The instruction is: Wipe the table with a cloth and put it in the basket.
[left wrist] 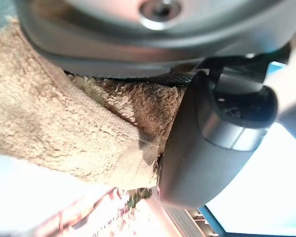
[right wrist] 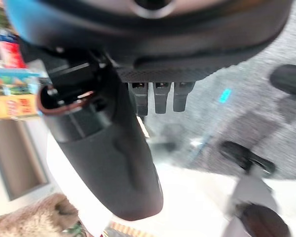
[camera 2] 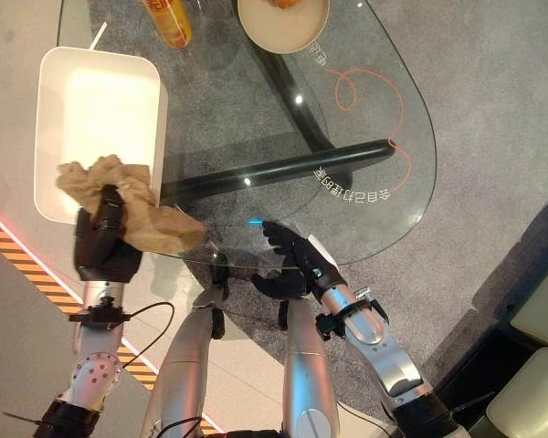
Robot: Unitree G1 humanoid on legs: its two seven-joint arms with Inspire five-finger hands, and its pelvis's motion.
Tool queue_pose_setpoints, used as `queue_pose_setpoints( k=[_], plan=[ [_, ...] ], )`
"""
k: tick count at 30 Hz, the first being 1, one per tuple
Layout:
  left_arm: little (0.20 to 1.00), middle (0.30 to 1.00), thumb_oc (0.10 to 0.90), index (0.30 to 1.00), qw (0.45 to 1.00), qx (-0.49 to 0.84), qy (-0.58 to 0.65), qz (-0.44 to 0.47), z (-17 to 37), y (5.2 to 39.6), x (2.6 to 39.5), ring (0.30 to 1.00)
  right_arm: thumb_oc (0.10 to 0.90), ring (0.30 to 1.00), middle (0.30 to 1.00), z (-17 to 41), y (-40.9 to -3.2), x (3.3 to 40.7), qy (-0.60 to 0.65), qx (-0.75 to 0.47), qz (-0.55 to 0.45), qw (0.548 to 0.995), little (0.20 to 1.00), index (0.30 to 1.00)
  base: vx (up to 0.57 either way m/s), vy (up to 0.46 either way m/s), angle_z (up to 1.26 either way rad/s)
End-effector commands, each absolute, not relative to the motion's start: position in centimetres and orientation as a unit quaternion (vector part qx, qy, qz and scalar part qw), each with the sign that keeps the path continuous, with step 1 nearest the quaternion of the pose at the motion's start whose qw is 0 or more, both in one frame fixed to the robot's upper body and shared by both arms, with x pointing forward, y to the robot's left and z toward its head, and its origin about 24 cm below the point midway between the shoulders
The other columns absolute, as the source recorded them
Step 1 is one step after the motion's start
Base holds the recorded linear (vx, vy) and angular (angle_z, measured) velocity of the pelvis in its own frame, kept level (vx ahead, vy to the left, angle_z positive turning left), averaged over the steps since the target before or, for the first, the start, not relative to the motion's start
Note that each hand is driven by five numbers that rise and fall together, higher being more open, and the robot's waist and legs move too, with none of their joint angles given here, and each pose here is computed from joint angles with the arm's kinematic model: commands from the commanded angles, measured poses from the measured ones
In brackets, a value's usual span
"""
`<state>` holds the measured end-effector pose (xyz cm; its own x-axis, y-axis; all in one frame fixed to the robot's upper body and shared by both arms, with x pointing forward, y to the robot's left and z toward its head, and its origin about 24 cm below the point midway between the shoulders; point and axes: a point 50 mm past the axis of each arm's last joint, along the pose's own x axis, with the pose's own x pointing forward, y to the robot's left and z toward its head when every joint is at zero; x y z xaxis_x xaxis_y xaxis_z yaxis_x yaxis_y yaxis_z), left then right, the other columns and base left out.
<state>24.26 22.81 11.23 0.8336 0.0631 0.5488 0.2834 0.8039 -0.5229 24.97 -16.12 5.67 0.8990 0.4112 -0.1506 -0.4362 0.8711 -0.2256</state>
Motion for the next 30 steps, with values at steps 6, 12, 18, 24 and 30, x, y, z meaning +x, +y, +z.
queue_pose_setpoints(
  k=[6, 12, 18, 24, 30],
  plan=[
    [0.200, 0.300, 0.100, 0.300, 0.878, -0.123, -0.463, 0.013, 19.9, 23.7, 22.8, 0.300, 0.800, 0.900, 0.900, 4.4, -15.5, 24.4, 0.089, -0.132, 0.259, 0.953, 0.900, 0.900, 0.00, 0.072, 0.00],
    [0.200, 0.300, 0.100, 0.300, 0.878, -0.071, -0.458, 0.118, 20.8, 25.1, 23.8, 0.300, 0.800, 0.900, 0.900, 2.2, -15.4, 24.0, 0.145, -0.129, 0.257, 0.947, 0.900, 0.900, 0.04, 0.063, 0.01],
    [0.200, 0.300, 0.100, 0.300, 0.875, 0.023, -0.436, 0.208, 21.4, 27.1, 25.3, 0.300, 0.800, 0.900, 0.900, 0.6, -16.3, 23.4, 0.180, -0.141, 0.247, 0.942, 0.900, 0.900, 0.03, 0.065, -0.02],
    [0.200, 0.300, 0.100, 0.300, 0.864, 0.055, -0.420, 0.273, 23.4, 29.6, 27.4, 0.300, 0.800, 0.900, 0.900, 0.1, -16.3, 23.2, 0.190, -0.137, 0.253, 0.939, 0.900, 0.900, 0.01, 0.031, -0.02],
    [0.200, 0.300, 0.100, 0.300, 0.858, 0.084, -0.405, 0.304, 24.9, 30.6, 29.1, 0.300, 0.800, 0.900, 0.900, -0.5, -15.7, 23.0, 0.198, -0.128, 0.254, 0.938, 0.900, 0.900, 0.01, 0.006, 0.00]
  ],
)
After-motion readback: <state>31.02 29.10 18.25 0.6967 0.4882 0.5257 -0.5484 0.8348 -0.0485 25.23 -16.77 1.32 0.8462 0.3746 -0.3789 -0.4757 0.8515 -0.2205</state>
